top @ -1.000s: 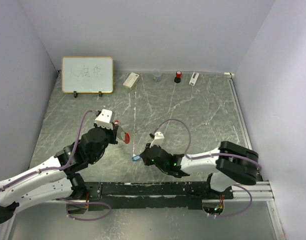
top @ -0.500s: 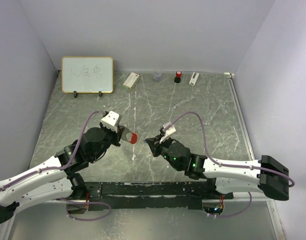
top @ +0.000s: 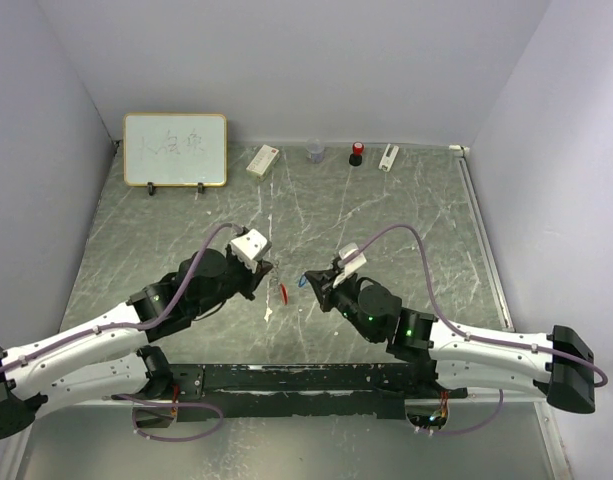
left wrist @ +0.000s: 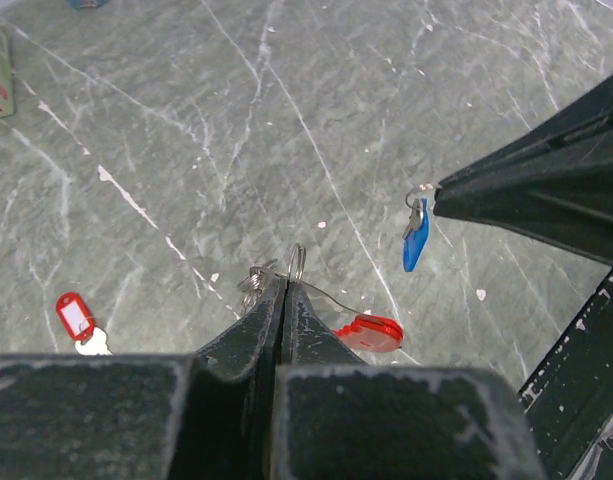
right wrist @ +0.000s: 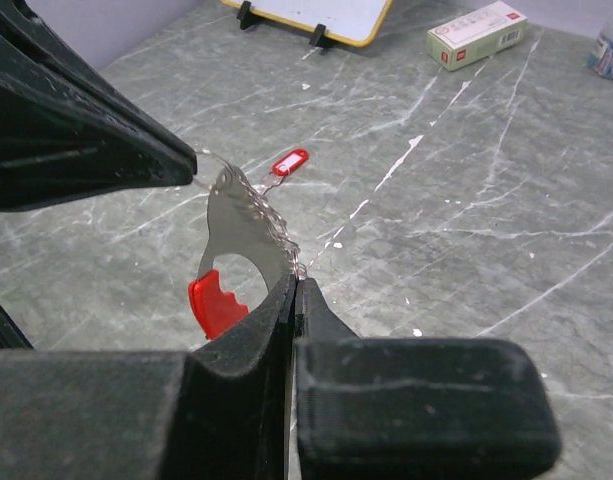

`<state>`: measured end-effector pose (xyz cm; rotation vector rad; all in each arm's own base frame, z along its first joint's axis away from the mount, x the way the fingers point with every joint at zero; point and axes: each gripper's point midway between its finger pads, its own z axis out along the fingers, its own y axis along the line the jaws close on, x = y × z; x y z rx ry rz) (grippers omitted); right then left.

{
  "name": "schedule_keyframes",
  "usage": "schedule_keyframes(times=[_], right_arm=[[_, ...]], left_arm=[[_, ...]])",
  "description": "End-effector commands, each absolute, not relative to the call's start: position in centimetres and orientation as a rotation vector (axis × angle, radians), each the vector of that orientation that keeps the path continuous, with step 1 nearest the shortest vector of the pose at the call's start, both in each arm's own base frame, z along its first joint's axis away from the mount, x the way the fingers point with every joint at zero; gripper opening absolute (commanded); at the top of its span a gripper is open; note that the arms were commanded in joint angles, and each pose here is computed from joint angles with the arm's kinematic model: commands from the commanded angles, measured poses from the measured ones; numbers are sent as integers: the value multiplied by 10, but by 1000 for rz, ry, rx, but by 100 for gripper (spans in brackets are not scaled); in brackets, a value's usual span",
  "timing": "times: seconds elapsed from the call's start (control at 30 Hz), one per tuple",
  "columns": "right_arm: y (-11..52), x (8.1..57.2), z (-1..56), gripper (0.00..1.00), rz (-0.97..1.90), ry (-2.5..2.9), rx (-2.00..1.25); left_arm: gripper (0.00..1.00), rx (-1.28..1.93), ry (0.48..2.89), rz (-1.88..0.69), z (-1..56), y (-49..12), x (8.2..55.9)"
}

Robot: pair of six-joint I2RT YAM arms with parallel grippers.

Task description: Put the keys on the keyring

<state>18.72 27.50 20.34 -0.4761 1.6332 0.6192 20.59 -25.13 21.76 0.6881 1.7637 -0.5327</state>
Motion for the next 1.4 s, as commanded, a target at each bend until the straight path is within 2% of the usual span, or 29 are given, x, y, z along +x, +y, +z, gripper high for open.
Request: schedule_keyframes(times=[0.0,0.2,0.63,1.37], right_arm=[[271,187,230,0,606,1585,-488],[278,183,246,0,643,1569,-516],[303,186,242,0,677,1585,-535],[313,189,246,0,687,1579,-522]], left_arm=[[7,719,1641,-638,255,-271,204],[7,735,1645,-655,253,-279,205],[7,723,1646,-677,254,-285,206],[7,752,1641,-696,248,-287,201]])
